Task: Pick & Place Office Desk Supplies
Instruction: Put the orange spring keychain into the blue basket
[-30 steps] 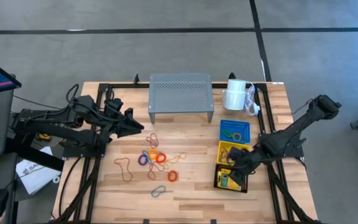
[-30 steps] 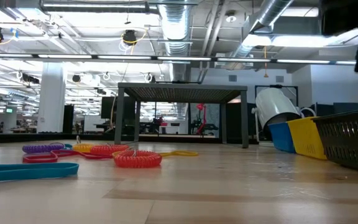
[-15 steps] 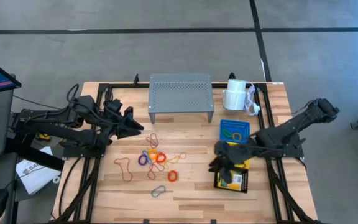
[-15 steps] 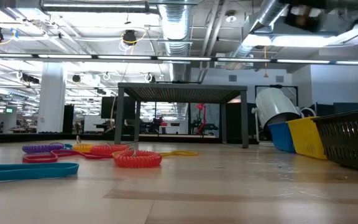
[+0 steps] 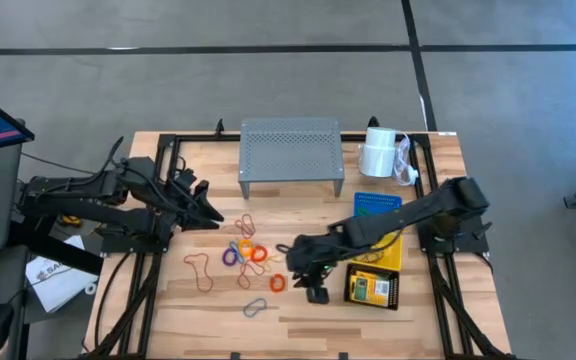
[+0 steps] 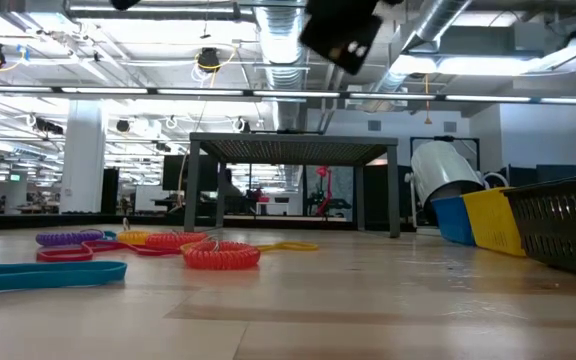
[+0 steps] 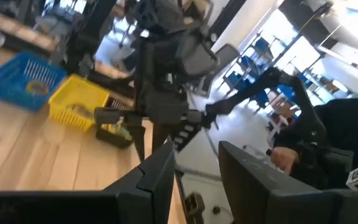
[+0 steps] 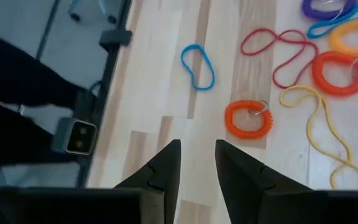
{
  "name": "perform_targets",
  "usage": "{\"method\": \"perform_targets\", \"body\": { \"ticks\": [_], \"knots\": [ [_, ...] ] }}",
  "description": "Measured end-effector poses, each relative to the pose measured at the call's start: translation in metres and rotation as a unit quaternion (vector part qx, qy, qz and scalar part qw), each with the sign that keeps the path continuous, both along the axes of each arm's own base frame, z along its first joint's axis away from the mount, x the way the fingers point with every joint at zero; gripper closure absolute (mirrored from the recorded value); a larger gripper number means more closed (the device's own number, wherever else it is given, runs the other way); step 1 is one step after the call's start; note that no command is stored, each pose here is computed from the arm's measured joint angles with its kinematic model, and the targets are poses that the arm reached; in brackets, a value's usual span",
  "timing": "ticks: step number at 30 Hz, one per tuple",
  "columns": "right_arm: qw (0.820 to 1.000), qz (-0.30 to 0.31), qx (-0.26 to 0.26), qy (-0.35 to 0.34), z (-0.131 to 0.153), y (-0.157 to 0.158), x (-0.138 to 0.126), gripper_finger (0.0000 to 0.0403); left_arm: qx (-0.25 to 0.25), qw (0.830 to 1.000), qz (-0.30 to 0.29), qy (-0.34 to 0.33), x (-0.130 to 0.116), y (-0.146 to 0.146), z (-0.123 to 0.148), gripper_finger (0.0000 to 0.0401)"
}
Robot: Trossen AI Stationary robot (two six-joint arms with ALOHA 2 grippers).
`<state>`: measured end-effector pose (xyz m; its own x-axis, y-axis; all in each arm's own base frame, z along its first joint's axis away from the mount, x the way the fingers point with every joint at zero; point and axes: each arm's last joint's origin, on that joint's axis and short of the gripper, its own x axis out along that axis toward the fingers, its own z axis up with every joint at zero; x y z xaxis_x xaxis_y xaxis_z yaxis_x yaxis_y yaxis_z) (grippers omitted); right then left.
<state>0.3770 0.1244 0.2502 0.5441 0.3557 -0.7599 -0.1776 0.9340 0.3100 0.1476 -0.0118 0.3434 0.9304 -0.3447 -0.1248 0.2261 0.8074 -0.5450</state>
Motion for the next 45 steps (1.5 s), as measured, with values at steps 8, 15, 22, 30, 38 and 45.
{"method": "perform_targets", "body": {
  "ticks": [8,15,22,30,38,45],
  "knots": [
    [0.997,0.047,-0.047,0.037,-0.033,0.002,0.030,0.0305,0.004,0.998,0.000,0.057,-0.012,0.000,-0.010,0.0281],
    [0.994,0.080,-0.070,0.038,-0.057,0.010,0.051,0.0305,0.005,0.997,0.000,0.072,-0.014,0.000,-0.013,0.0281],
    [0.991,0.087,-0.078,0.057,-0.086,0.013,0.062,0.0305,0.006,0.997,0.001,0.076,-0.014,0.000,-0.014,0.0281],
    [0.990,0.089,-0.094,0.054,-0.102,0.015,0.067,0.0305,0.006,0.997,0.001,0.074,-0.014,0.000,-0.013,0.0281],
    [0.988,0.098,-0.116,0.034,-0.104,0.015,0.070,0.0305,0.006,0.997,0.001,0.074,-0.014,0.000,-0.013,0.0281],
    [0.985,0.109,-0.125,0.049,-0.113,0.014,0.069,0.0305,0.006,0.997,0.000,0.075,-0.014,0.000,-0.013,0.0281]
  ]
}}
